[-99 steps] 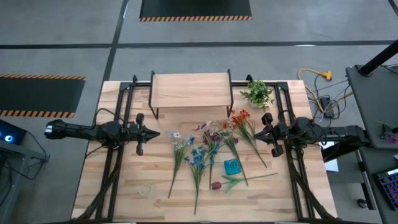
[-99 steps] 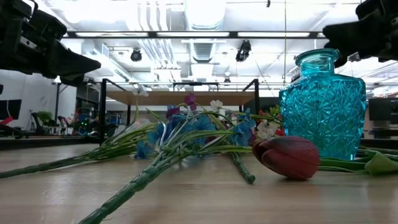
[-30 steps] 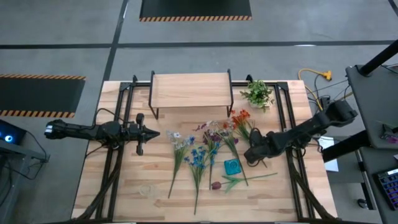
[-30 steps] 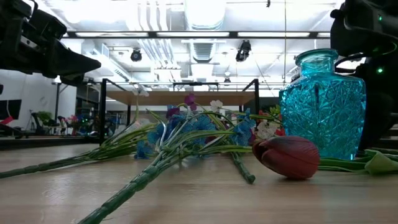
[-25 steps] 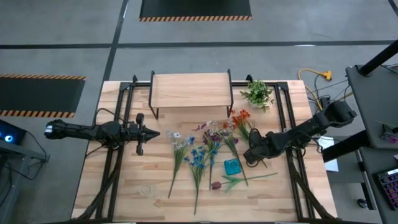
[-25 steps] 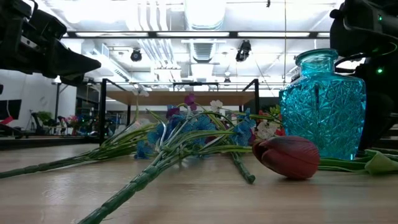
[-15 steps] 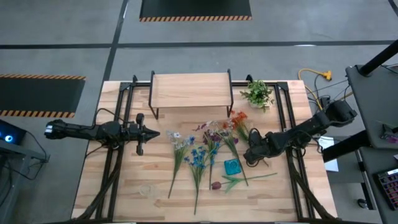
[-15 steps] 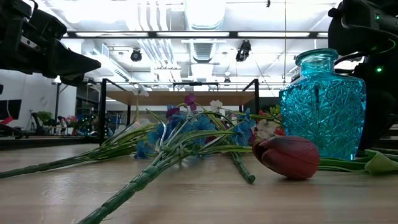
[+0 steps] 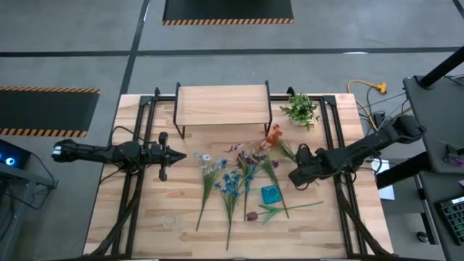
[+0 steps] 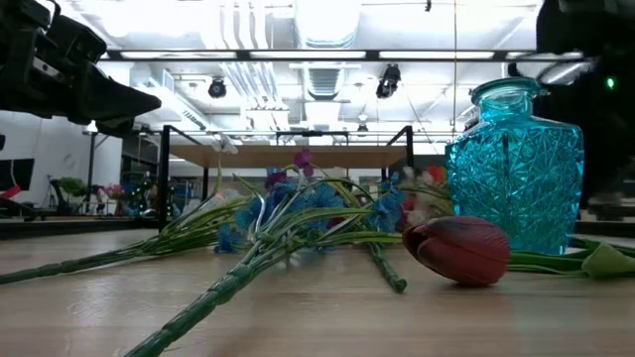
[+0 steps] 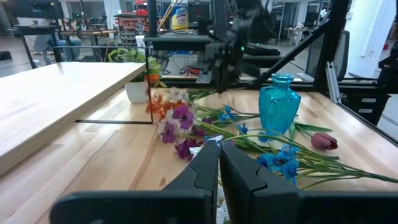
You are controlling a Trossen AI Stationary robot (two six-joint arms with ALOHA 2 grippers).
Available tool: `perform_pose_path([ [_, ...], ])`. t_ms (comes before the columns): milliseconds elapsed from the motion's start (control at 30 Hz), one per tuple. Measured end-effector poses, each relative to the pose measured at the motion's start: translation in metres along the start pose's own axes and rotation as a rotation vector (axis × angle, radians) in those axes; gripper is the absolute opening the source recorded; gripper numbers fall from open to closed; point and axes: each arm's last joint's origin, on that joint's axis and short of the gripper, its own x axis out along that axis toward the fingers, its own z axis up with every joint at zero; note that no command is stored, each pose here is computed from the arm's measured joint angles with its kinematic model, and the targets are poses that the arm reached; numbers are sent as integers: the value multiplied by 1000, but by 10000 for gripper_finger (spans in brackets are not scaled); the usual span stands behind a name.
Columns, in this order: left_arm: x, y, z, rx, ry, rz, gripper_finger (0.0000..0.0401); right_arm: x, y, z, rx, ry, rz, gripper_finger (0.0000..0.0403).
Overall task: Pick and place flowers into a vace then onto a shelf
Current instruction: Put the orange flowers into the blue vase
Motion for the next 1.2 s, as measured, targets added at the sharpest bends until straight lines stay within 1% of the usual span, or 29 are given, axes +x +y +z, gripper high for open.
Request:
perform_pose_path([
  [233,0,0,0,0,0,0,0,-31,-1,13,-25,-124,126,13],
  [533,0,0,0,0,0,0,0,-73,-1,25,-137,-202,301,12],
  [633,0,0,0,0,0,0,0,-87,0,29,-171,-255,354,12],
  [833,0,0,0,0,0,0,0,-100,10,34,-216,-476,428,12],
  [1000,0,0,0,0,0,1,0,-106,30,35,-308,-679,493,12],
  [1133,0,0,0,0,0,1,0,-106,47,33,-360,-828,589,12],
  [1200,0,0,0,0,0,1,0,-104,55,30,-357,-912,647,12],
])
